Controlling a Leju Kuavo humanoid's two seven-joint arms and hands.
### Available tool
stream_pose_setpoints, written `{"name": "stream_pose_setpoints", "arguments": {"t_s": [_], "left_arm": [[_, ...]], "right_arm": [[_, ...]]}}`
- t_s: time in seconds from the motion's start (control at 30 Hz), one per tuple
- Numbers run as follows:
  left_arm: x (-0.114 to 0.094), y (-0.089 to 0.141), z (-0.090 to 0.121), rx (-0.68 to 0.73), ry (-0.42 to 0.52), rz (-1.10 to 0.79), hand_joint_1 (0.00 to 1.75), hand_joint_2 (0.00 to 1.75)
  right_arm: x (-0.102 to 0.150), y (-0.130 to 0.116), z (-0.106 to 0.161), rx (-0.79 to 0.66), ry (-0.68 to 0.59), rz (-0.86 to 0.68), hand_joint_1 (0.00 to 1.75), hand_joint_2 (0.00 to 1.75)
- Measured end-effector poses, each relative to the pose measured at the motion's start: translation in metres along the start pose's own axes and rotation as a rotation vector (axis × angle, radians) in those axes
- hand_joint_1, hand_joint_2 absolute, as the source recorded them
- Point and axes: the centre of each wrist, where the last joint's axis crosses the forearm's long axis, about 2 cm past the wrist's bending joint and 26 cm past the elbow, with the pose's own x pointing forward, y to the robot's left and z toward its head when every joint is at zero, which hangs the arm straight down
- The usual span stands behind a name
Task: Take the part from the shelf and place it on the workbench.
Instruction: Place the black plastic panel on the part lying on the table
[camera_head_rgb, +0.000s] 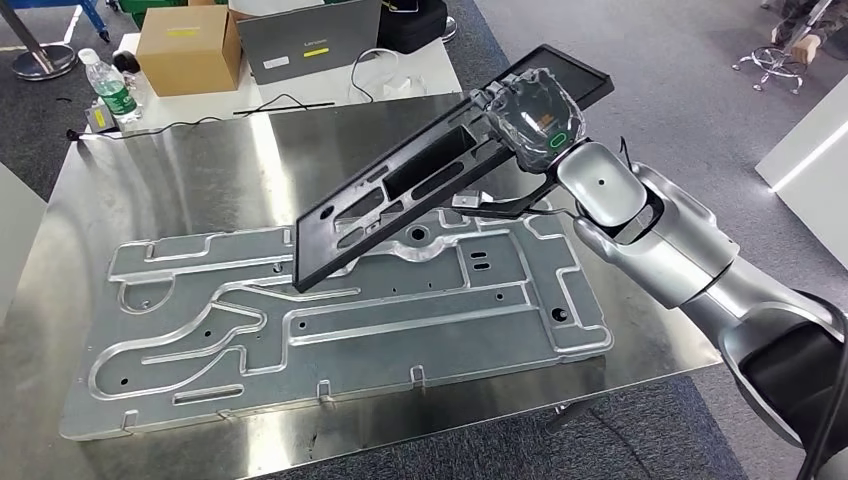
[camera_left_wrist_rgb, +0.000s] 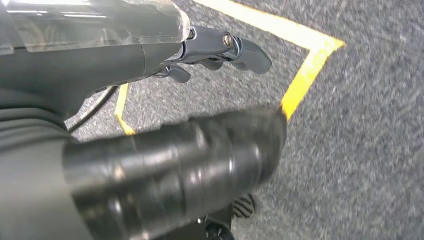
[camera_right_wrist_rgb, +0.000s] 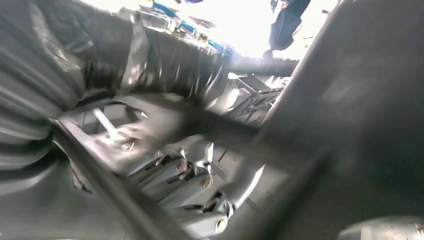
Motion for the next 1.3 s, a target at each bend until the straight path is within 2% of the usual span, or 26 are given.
{"name": "stream_pose_setpoints", "arguments": {"t_s": [0.13,0.57,1.3], "left_arm": [[0.000,0.001,0.000,0.017,0.004,0.010,0.00,0.00],[-0.001,0.003,0.000,0.044,0.023,0.038,0.00,0.00],[0.001,0.002,-0.001,0.046,0.029,0.032,0.00,0.00]], "right_arm": [[-0.004,0.005,0.008,0.008,0.005,-0.003,0.00,0.00],[-0.022,0.005,0.022,0.024,0.017,-0.037,0.00,0.00],[-0.025,0.000,0.019,0.020,0.023,-0.036,0.00,0.00]]}}
